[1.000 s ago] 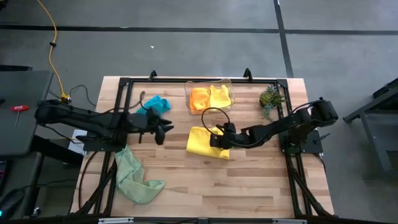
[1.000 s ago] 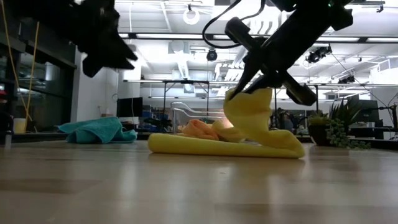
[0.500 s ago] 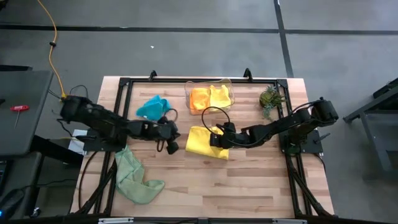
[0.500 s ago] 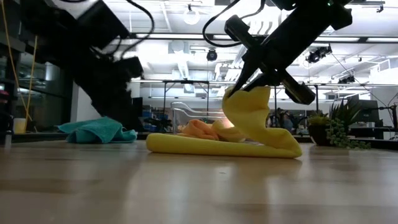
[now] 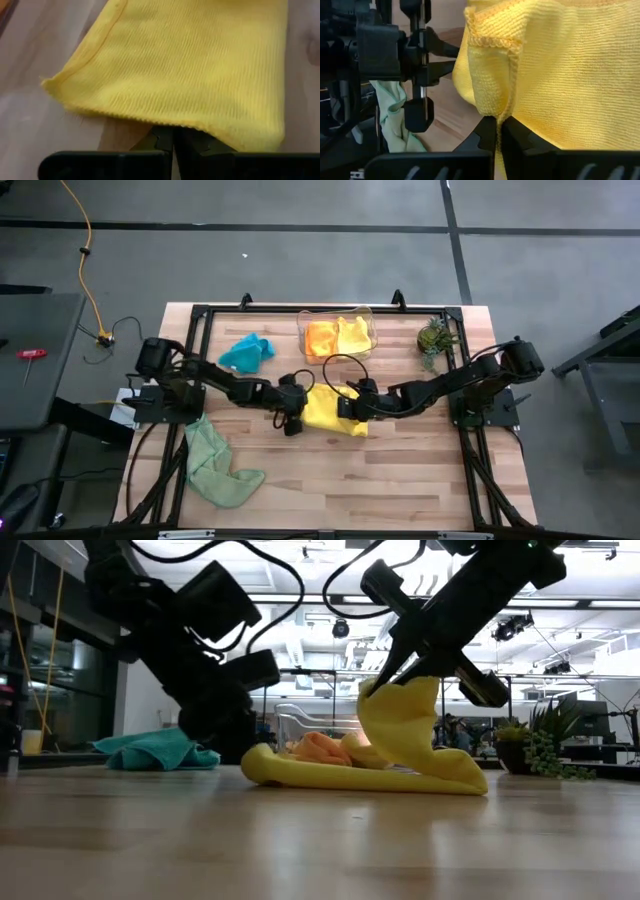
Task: Fold microfiber towels
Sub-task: Fold the yellow microfiber towel
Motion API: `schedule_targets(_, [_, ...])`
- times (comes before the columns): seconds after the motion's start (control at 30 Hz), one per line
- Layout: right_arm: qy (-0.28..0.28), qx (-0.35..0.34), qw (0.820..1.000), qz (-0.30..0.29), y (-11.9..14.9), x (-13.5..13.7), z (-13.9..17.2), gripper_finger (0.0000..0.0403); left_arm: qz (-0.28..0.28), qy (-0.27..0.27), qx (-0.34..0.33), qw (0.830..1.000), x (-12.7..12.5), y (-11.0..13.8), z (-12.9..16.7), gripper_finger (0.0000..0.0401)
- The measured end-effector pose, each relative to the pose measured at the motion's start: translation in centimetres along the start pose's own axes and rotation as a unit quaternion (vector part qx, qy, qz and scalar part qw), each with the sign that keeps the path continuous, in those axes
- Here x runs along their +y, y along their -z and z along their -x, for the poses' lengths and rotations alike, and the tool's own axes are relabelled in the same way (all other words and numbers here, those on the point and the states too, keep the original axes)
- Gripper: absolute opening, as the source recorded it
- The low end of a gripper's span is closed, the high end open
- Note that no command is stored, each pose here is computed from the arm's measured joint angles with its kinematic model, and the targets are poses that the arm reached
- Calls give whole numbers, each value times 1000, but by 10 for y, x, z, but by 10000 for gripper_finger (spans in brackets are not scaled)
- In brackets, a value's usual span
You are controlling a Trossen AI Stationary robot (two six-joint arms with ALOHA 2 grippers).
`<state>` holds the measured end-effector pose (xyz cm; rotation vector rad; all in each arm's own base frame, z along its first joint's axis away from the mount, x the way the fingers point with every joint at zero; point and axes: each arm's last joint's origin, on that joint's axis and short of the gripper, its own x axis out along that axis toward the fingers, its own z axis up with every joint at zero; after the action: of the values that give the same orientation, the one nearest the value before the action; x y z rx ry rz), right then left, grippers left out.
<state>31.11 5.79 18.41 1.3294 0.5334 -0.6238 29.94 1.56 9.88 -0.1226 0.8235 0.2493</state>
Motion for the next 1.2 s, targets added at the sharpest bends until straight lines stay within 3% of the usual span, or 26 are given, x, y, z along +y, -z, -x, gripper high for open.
schedule_targets(0.3, [-43,-20,999,-22,-6,9,-1,0,12,32,-1,999,-14,-3,1,0])
schedule_targets(0.77, [-32,-17,998,-42,-9,6,-4,0,27,15,-5,999,-21,-1,2,0])
schedule_targets(1.03, [-65,7,996,-54,-2,6,-27,0,28,8,-10,1000,-21,-1,2,0])
schedule_targets(1.2, [-55,-21,996,-60,-4,3,-31,0,28,7,-8,1000,-21,-1,2,0])
